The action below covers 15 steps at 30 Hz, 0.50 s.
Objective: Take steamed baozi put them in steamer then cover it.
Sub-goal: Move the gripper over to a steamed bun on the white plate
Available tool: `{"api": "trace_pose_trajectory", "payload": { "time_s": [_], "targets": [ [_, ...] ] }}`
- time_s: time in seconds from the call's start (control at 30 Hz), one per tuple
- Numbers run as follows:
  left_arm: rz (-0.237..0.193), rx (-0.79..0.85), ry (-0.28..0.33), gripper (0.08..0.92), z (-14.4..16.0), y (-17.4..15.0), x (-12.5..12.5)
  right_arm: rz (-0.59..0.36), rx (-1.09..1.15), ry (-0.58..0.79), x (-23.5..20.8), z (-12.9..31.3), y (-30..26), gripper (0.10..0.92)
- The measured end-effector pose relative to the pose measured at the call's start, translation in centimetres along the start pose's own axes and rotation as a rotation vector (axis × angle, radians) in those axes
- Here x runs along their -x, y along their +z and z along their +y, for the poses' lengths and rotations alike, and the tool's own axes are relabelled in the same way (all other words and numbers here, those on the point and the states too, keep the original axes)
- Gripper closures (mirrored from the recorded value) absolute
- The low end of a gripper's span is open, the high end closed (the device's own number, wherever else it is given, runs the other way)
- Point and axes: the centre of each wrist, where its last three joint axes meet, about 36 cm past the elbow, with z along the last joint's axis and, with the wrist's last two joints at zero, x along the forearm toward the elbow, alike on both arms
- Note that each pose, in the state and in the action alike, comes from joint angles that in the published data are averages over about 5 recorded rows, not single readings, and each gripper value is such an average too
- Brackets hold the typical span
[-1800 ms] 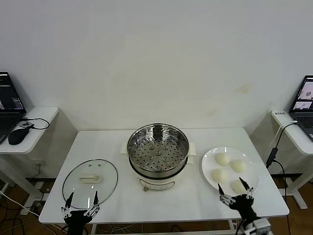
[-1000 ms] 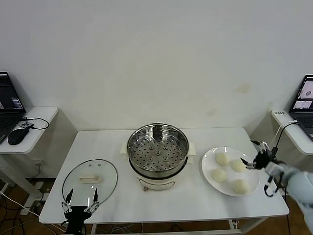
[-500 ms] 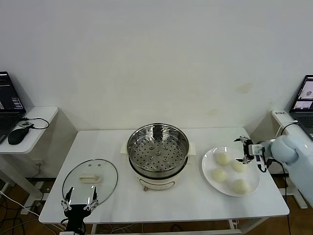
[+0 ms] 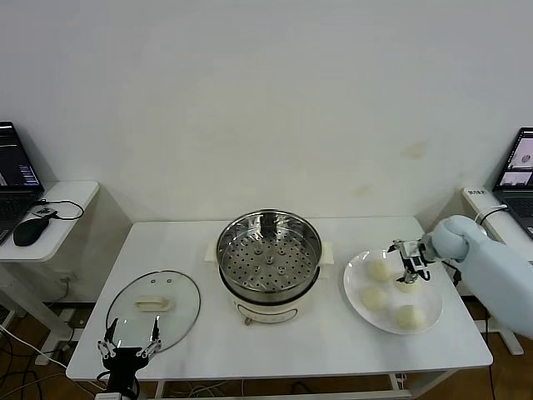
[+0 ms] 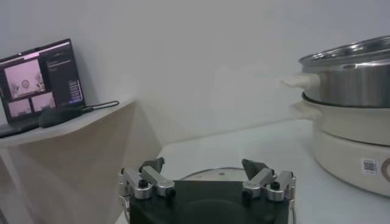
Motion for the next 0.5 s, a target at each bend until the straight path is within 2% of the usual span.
{"api": "trace_pose_trajectory", "payload": {
  "time_s": [0.3, 0.5],
  "targets": [
    [-0.003, 0.003, 0.004, 0.177, 0.0, 0.0, 0.3, 0.019, 0.018, -0.033, 1.8, -0.8, -1.0, 0.205],
    [-0.005, 0.003, 0.003, 0.177, 0.1, 0.0, 0.4, 0.023, 0.031, -0.040, 2.5, -1.2, -1.3, 0.276]
  ]
}}
